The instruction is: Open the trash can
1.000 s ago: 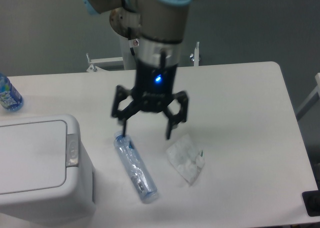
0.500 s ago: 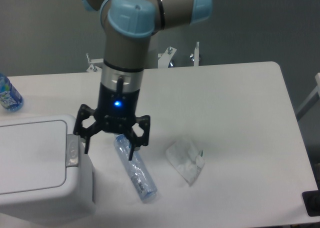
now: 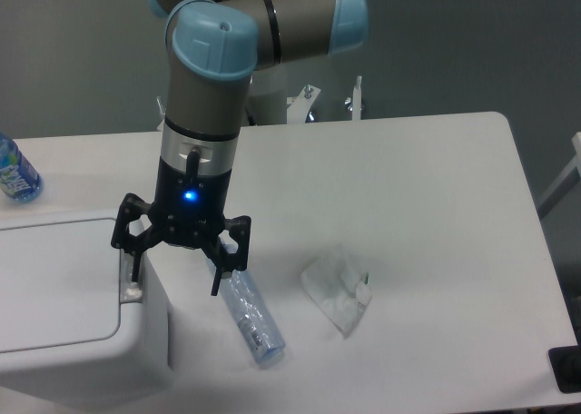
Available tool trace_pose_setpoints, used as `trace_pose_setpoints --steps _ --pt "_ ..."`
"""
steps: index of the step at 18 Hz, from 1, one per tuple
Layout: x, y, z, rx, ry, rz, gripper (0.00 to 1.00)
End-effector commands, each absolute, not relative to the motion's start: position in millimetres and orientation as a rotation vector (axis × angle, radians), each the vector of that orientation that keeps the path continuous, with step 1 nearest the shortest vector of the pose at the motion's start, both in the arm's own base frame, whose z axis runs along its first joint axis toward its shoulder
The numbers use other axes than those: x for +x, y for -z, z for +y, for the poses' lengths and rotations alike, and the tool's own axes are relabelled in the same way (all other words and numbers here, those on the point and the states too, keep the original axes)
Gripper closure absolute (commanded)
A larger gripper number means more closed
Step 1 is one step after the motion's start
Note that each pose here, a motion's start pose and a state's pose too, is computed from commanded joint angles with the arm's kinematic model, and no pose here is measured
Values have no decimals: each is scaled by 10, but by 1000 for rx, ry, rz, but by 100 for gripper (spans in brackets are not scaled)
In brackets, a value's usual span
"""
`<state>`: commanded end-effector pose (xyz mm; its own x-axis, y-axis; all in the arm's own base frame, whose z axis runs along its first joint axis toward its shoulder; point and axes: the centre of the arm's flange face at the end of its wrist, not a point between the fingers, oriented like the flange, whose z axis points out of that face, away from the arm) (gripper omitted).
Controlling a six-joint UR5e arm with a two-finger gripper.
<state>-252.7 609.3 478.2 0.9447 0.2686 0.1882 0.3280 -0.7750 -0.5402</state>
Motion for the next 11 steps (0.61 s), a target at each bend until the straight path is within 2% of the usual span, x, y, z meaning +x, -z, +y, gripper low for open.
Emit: trace_pose_setpoints --steps 11 --pt "-2536 -4724 6120 -2510 136 -419 0"
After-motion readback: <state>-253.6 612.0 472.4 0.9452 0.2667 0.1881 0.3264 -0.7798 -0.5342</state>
